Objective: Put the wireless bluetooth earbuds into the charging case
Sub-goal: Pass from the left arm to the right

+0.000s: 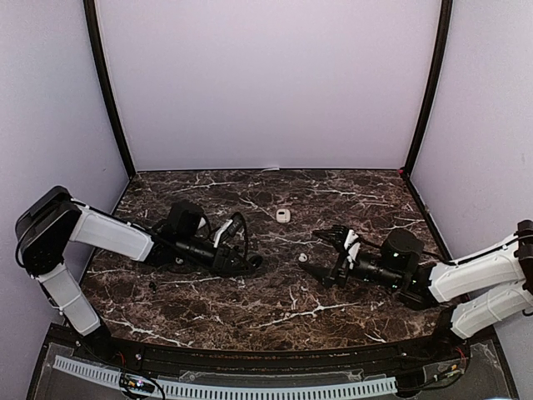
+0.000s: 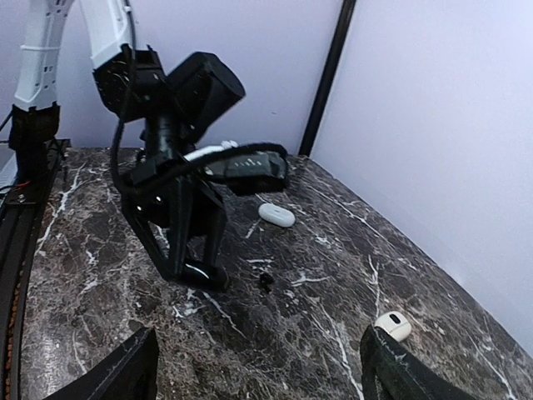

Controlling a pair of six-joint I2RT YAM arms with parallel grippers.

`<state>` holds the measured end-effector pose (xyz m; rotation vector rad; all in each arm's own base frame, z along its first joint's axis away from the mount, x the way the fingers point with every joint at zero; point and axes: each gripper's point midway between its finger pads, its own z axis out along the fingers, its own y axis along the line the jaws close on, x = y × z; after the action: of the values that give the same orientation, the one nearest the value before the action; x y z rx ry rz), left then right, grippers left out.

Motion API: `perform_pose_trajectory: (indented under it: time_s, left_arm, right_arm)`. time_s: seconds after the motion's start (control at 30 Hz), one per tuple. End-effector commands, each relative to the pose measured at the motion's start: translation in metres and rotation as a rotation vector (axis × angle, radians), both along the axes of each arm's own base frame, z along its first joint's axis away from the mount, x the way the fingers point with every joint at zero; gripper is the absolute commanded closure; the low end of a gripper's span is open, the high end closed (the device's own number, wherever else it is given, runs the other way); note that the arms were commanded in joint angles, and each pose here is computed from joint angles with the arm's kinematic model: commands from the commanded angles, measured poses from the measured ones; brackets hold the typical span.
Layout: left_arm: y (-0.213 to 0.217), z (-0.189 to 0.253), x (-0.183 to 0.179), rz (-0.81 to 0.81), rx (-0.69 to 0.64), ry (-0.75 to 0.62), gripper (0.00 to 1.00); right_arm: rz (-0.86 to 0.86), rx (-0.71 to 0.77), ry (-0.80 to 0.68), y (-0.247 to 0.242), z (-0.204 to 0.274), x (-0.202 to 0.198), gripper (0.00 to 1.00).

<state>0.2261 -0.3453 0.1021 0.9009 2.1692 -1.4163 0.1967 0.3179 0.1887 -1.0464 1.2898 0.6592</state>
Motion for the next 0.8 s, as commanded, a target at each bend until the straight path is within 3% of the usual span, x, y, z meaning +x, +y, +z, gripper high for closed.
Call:
perform_pose_trajectory:
  time_s: [0.0,0.27,0.43,0.77]
  left_arm:
    - [-0.021,0.013,-0.001,-0.082,-0.118,-0.106,0.62]
    - [-0.027,-0.009,-0.027,-0.175,-0.126,-0.149,0.62]
    - [-0.039,-0.007,-0.034,-0.194,-0.135,-0.166,0.62]
    - [-0.045,-0.015,-0.034,-0.209,-0.104,-0.144,0.62]
  right_arm:
    - [0.132,-0.026,-0.066,0.019,0.004,-0.014,0.17]
    - [0.206,0.027,-0.086,0.015,-0.017,-0.032,0.19]
    - [0.242,-0.050,-0.042,0.032,-0.035,-0.031,0.23]
    - [0.299,-0.099,-0.045,0.042,-0.049,-0.042,0.23]
